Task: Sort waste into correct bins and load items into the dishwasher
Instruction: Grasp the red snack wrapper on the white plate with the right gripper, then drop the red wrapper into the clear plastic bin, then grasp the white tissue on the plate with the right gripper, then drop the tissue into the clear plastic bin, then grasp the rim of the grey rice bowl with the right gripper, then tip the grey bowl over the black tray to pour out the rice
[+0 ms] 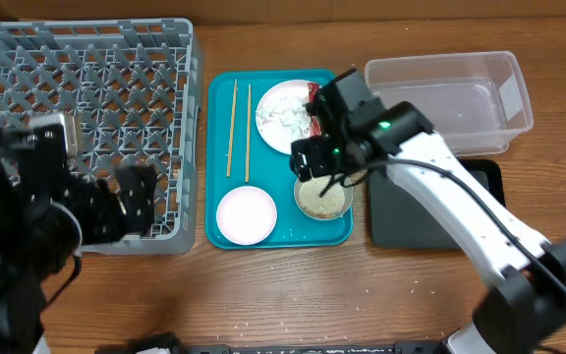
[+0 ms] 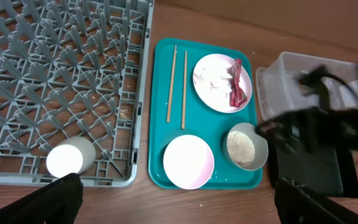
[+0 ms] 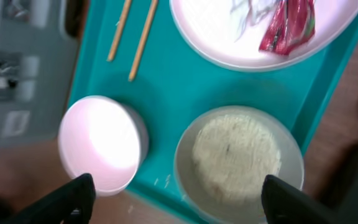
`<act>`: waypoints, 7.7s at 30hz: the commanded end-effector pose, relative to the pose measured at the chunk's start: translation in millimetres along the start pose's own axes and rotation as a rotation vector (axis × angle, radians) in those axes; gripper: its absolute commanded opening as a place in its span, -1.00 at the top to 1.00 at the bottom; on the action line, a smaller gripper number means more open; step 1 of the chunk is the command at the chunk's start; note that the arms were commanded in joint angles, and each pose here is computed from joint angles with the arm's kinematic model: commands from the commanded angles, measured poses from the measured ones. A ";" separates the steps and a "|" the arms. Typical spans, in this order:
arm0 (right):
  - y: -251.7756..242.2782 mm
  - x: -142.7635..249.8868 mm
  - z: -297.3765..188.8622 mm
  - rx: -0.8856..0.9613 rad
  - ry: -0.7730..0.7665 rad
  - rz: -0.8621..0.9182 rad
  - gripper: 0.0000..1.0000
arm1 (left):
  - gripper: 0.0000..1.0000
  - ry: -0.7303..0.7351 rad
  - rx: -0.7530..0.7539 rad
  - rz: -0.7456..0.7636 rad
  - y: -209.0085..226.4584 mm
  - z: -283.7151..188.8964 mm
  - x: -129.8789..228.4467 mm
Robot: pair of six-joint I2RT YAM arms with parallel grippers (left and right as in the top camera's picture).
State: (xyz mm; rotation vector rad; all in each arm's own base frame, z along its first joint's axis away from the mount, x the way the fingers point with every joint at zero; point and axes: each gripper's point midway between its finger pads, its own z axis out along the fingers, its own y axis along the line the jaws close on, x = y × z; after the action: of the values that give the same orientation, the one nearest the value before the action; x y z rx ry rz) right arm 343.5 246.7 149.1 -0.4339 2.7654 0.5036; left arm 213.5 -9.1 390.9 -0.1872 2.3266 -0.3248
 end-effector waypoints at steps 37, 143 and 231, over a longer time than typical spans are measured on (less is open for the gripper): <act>-90.7 -64.5 127.9 0.153 -0.111 -0.086 0.92 | -1.00 -0.020 0.018 0.033 -5.7 -7.1 1.7; -60.7 -35.7 -120.9 -0.088 -0.088 0.193 -0.27 | -1.00 -0.020 0.018 0.033 -5.7 -7.1 1.7; -1.1 13.7 -68.6 -0.257 0.032 0.435 0.92 | -1.00 -0.020 0.018 0.033 -5.7 -7.1 1.7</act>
State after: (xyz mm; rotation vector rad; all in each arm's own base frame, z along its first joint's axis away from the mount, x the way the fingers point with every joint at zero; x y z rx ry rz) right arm 307.9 227.8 185.2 0.0335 2.8749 0.8453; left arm 207.9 -10.4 394.0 -0.1819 2.3106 -0.3206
